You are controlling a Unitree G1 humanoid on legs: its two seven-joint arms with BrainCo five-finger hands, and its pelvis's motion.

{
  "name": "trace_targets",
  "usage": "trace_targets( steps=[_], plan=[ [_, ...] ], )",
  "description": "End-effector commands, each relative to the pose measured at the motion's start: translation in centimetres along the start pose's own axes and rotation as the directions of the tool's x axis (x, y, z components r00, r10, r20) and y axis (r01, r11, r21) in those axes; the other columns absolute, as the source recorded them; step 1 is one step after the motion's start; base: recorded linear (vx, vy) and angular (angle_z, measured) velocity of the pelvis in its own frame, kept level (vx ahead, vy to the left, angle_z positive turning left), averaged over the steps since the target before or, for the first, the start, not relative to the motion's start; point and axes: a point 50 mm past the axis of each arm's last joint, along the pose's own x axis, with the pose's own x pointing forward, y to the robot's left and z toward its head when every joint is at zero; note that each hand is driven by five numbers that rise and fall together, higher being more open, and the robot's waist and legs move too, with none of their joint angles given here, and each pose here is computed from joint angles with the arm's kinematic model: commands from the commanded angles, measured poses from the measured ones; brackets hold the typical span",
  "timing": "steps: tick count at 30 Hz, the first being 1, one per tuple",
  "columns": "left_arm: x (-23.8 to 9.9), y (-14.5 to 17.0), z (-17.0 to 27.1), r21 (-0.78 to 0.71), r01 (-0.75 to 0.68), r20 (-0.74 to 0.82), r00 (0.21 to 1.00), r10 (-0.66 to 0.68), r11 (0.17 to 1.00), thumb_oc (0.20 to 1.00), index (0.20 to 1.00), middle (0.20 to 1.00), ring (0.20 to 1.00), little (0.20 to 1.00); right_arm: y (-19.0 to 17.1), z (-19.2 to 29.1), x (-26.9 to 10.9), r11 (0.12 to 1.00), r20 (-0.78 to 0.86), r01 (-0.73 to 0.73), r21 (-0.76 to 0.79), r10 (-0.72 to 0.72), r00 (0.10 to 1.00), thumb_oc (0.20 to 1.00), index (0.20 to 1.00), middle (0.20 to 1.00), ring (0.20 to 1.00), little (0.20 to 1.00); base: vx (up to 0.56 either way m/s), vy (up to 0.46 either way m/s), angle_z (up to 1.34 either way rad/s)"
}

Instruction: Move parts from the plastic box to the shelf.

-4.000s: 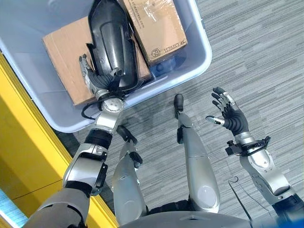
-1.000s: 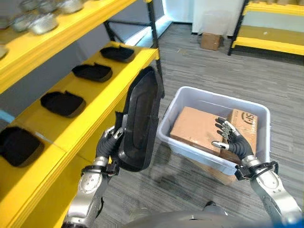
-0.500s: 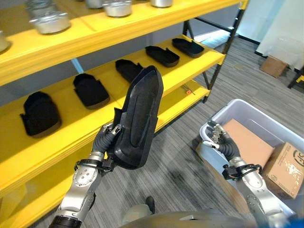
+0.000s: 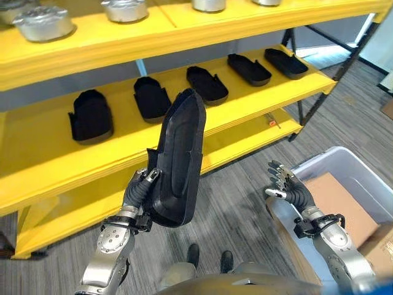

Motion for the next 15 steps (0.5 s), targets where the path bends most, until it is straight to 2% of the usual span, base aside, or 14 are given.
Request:
trace_targets(
  steps=[1,3,6,15],
  plan=[
    [0.8,1.0,4.3,-0.008,-0.020,0.222,0.975,0.021,1.000,0.200,0.200,0.200,0.200,0.200,-0.7,2.9,0.6,0.998,0.165,0.051,0.029,-0.055,0.985,1.000,1.000,1.000,1.000,1.000,0.01,0.233,0.64],
    [0.8,0.8,4.3,-0.017,-0.016,0.223,0.975,0.020,1.000,0.200,0.200,0.200,0.200,0.200,-1.1,2.3,0.0,0.997,0.140,0.069,0.036,-0.074,0.987,1.000,1.000,1.000,1.000,1.000,0.10,0.369,0.46],
    [1.2,0.7,4.6,-0.037,-0.021,0.233,0.972,0.029,0.999,0.200,0.200,0.200,0.200,0.200,-1.4,1.9,-0.5,0.995,0.119,0.091,0.029,-0.094,0.988,1.000,1.000,1.000,1.000,1.000,0.20,0.614,0.71],
    [1.8,1.5,6.1,0.050,-0.001,0.287,0.958,-0.013,0.999,0.200,0.200,0.200,0.200,0.200,-0.2,3.2,0.5,0.996,0.198,0.050,0.069,-0.063,0.978,1.000,1.000,1.000,1.000,1.000,0.09,0.297,0.30]
  ],
)
